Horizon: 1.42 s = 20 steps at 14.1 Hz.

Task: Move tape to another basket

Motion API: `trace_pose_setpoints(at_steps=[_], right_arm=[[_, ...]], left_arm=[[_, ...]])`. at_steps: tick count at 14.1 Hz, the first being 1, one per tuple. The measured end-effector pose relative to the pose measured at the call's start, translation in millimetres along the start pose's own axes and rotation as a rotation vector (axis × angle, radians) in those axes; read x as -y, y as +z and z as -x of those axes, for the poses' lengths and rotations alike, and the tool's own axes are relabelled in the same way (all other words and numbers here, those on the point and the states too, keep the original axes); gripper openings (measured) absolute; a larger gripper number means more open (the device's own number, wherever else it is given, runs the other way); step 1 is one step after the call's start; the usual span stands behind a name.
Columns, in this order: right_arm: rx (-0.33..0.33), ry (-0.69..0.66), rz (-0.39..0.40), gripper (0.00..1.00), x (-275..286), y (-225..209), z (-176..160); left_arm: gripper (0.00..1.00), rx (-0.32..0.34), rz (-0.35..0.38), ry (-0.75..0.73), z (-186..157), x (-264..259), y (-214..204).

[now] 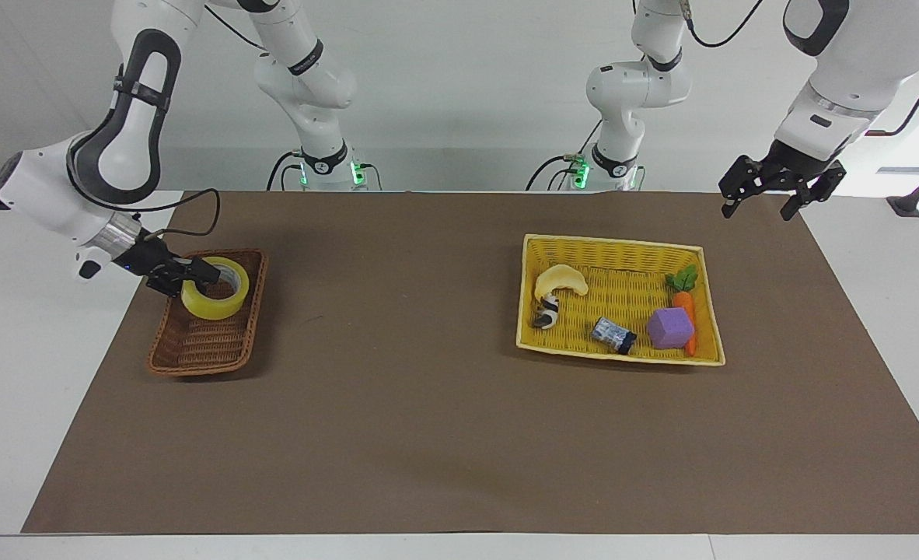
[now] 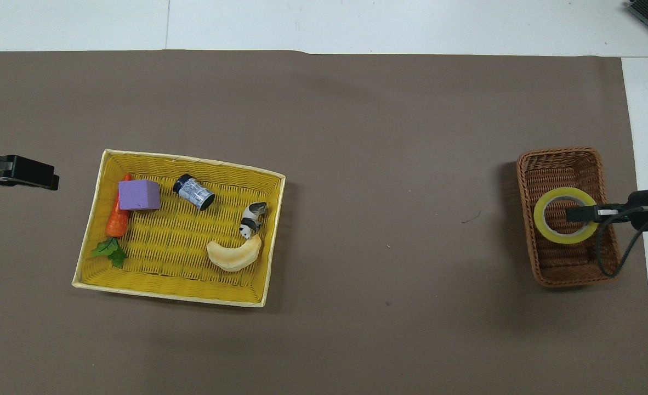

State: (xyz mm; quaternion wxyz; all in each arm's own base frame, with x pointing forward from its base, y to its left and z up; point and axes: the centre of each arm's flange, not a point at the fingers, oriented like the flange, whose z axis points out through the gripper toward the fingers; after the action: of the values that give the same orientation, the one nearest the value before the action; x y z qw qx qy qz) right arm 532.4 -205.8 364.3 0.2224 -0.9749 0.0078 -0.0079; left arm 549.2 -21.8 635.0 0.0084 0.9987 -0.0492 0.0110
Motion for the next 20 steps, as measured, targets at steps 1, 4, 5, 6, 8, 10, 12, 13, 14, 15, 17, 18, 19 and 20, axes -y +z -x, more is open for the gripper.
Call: trace_pose_setpoints(at_steps=[1, 4, 5, 6, 8, 10, 12, 13, 14, 15, 17, 18, 19, 20], right_arm=[[0.005, -0.01, 0.006, 0.0, -3, 5, 2], [0.018, -0.026, 0.037, 0.0, -19, 29, 9], [0.022, -0.026, 0.053, 0.0, -23, 36, 10], [0.031, -0.029, 0.062, 0.05, -26, 40, 12], [0.04, -0.035, 0.07, 0.12, -26, 43, 11], [0.037, -0.039, 0.072, 0.32, -25, 42, 10], [0.026, -0.037, 0.078, 0.55, -24, 37, 6], [0.007, -0.025, 0.087, 0.67, -22, 28, 0], [-0.02, -0.008, 0.098, 0.77, -18, 14, -7], [-0.053, 0.009, 0.111, 0.89, -12, -2, -16], [-0.1, 0.0, 0.155, 1.0, 8, -32, -33], [-0.103, -0.017, 0.206, 1.0, 22, -44, -43], [-0.103, -0.029, 0.264, 1.0, 38, -55, -51], [-0.102, -0.033, 0.315, 1.0, 54, -61, -59]], left_arm=[[1.0, 0.0, 0.0, -0.004, 0, 2, 0], [1.0, 0.0, 0.0, -0.005, 0, 3, 0], [1.0, 0.0, 0.0, -0.005, 0, 3, 0], [1.0, 0.0, 0.0, -0.006, 0, 3, 0], [1.0, 0.0, 0.0, -0.007, 0, 4, 0], [1.0, 0.0, 0.0, -0.012, 0, 7, 0], [1.0, 0.0, 0.0, -0.018, 1, 10, 0], [1.0, 0.0, 0.0, -0.019, 1, 10, 0], [1.0, 0.0, 0.0, -0.019, 1, 10, 0], [1.0, 0.0, 0.0, -0.019, 1, 10, 0], [1.0, 0.0, 0.0, -0.018, 1, 10, 0], [1.0, 0.0, 0.0, -0.018, 1, 10, 0], [1.0, 0.0, 0.0, -0.019, 1, 10, 0], [1.0, 0.0, 0.0, -0.019, 1, 10, 0]])
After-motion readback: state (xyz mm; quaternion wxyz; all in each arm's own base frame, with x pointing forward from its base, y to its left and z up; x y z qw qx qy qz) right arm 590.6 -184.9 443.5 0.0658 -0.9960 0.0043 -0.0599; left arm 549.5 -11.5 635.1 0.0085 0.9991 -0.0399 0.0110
